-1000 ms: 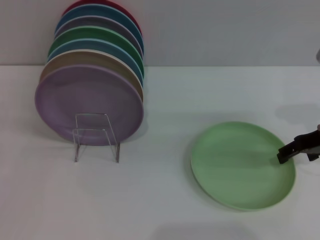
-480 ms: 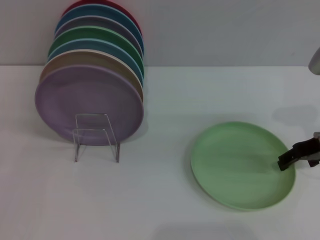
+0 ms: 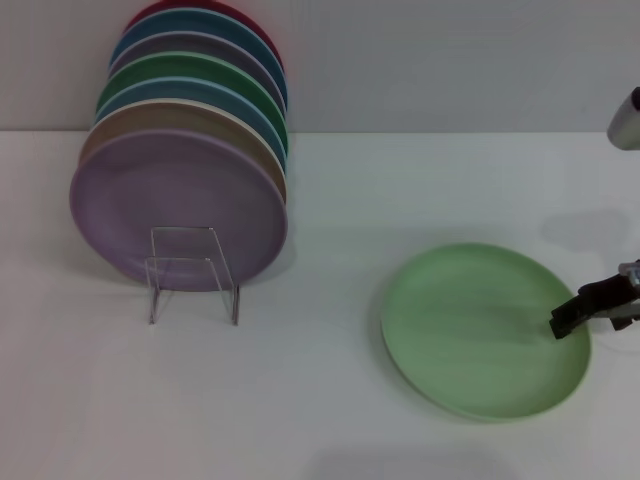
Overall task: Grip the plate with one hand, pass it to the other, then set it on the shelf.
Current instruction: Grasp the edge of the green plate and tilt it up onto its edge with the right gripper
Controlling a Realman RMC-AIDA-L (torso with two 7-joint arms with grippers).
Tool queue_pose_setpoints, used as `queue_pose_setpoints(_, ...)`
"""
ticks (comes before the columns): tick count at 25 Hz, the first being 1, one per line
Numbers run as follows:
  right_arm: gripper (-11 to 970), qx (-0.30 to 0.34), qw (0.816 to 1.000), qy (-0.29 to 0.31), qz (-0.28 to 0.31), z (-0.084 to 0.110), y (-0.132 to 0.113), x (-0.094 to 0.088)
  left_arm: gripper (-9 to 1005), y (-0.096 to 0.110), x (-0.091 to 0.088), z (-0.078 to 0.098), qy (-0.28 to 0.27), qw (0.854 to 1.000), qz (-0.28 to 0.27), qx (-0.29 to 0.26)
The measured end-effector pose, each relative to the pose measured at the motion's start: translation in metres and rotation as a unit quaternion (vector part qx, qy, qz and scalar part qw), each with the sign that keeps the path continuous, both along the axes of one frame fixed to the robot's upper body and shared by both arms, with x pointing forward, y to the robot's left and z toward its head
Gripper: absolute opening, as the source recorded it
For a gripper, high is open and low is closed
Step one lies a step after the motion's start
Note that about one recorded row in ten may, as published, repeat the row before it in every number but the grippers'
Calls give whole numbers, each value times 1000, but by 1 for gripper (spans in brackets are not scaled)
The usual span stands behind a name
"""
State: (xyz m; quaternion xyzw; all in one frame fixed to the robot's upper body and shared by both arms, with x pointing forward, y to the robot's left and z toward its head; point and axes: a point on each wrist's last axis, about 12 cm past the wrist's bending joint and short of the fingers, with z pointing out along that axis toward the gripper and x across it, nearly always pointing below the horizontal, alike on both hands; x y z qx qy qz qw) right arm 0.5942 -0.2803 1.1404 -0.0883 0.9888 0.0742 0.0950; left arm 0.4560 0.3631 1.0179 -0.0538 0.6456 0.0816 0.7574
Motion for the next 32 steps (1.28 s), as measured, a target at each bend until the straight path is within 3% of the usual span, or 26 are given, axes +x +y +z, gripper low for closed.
queue_pose_setpoints(23,816,-10,1000,6,15,-9,11,5,860,0,-1,0,0,1000,-2,1)
queue_pose_setpoints(26,636,-11,1000,7,16,-10,12,5,860,0,-2,-1,1,1000,-1,1)
queue_pose_setpoints(32,508,-9,1000,8,15,-10,12,5,860,0,-2,-1,1,1000,-1,1)
